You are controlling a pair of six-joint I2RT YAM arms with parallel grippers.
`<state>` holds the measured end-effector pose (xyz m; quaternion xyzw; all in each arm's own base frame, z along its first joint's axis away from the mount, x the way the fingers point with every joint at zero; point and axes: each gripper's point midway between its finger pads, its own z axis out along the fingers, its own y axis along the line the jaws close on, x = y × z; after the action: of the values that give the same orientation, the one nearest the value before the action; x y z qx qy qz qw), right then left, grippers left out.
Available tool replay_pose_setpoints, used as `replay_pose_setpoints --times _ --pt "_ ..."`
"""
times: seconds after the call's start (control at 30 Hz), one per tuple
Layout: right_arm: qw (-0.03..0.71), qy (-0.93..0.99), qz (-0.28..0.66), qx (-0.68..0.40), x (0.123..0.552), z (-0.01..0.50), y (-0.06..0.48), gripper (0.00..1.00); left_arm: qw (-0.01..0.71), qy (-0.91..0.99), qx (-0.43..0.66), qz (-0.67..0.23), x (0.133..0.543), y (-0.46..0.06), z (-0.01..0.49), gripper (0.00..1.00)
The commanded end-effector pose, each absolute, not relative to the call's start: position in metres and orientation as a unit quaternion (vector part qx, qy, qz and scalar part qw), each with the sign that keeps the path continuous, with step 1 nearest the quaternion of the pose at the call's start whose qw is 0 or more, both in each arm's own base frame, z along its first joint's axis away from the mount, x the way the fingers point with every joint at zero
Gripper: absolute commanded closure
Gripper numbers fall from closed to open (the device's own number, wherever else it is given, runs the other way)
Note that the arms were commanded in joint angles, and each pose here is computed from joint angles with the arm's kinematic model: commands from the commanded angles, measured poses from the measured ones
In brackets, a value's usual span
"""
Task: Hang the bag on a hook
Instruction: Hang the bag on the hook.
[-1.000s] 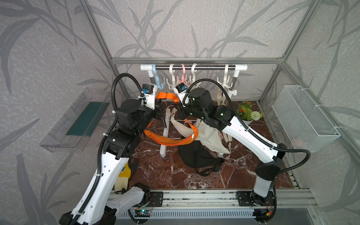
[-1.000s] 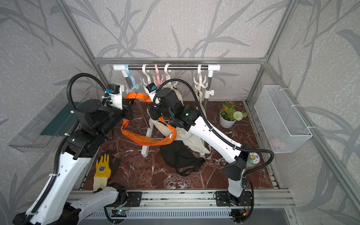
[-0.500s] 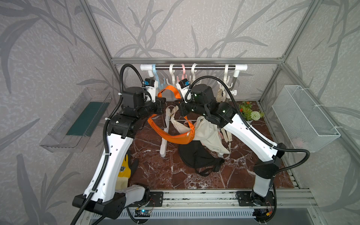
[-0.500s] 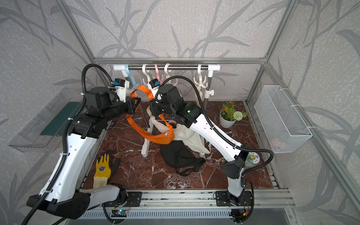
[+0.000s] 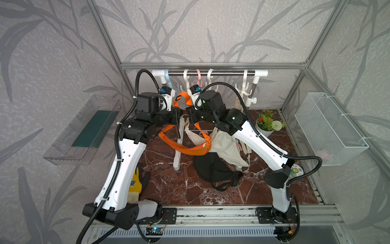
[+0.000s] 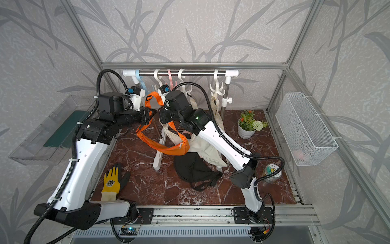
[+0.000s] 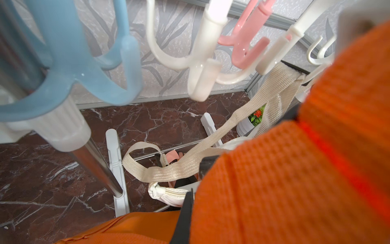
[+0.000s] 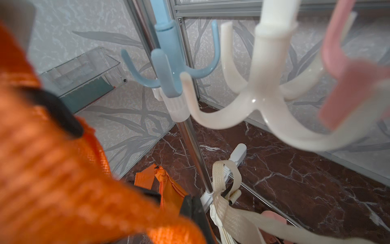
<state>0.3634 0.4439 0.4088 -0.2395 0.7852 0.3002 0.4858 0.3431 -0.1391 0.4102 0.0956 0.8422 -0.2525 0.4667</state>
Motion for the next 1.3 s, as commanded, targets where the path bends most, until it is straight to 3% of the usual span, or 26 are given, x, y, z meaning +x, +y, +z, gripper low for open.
replay_pose_setpoints --times 0.0,1.27 --pt "0.492 0.786 0.304 -0.219 0.370 0.419 0.439 1.00 0.447 0.848 0.100 -0.266 0.340 -0.144 0.409 1.00" --pt "0.462 0.813 0.308 -0.177 0.404 0.393 0.438 1.00 0.335 0.897 0.066 -0.282 0.358 -0.142 0.374 1.00"
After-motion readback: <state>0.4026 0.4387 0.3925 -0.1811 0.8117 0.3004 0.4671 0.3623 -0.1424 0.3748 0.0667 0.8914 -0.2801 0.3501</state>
